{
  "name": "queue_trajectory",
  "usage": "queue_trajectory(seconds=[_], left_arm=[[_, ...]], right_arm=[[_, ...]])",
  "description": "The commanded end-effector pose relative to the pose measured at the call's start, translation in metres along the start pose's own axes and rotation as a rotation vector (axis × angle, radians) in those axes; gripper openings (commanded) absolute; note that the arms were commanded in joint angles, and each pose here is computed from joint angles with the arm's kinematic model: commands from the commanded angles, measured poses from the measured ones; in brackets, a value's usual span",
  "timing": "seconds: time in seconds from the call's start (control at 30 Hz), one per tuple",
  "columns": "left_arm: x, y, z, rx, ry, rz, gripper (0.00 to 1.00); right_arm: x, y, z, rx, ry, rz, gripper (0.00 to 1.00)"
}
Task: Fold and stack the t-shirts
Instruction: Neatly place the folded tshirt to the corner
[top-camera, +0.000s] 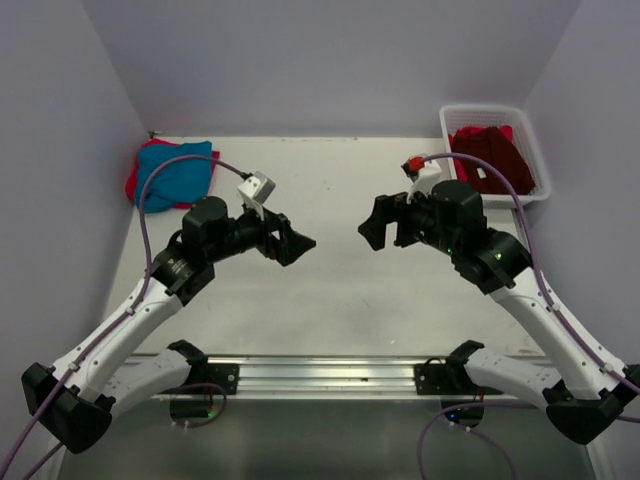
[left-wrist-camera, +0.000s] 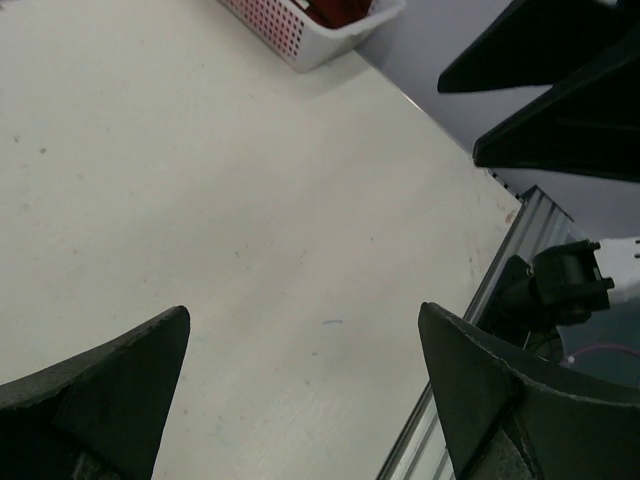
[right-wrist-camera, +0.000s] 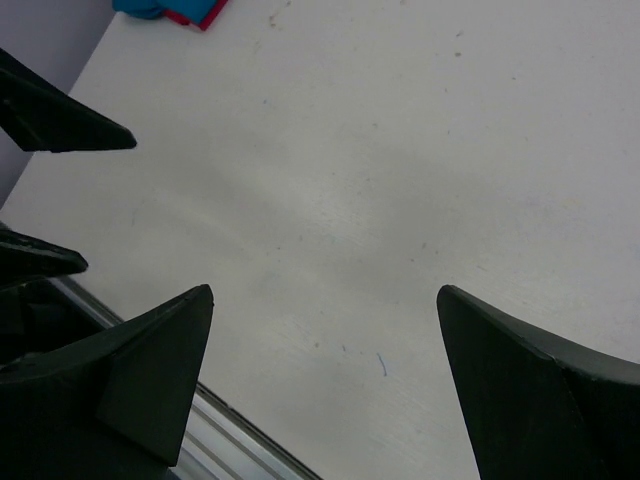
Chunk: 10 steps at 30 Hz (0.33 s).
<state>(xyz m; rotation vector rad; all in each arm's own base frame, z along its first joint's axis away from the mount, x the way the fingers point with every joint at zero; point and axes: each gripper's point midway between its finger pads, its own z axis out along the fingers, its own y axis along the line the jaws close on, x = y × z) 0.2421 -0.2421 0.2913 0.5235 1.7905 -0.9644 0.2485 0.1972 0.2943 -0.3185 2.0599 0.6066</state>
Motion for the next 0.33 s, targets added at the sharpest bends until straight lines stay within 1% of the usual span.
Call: queue_trajectory(seconds=[0.0,0.17,0.2,0.3], left_arm=[[0.028,-0.006,-0.004,-0.002,0.095,0.01,1.0],[0.018,-0.026,-0.008,0.044,0.076,0.003,1.0],[0.014,-0.028,-0.008,0.046,0.067,0.007,1.0],[0.015,-0.031,-0.006,0.044,0.088,0.018,1.0]], right_arm=[[-0.007,0.014,-0.01,-0.075,-0.004,-0.057,0.99],[-0.012,0.011,-0.026,-0.065,-0.051,-0.063,0.99],[-0.011,0.011,-0.028,-0.061,-0.044,-0.062,0.99],[-0.011,0.01,-0.031,-0.055,-0.041,-0.066,0.99]])
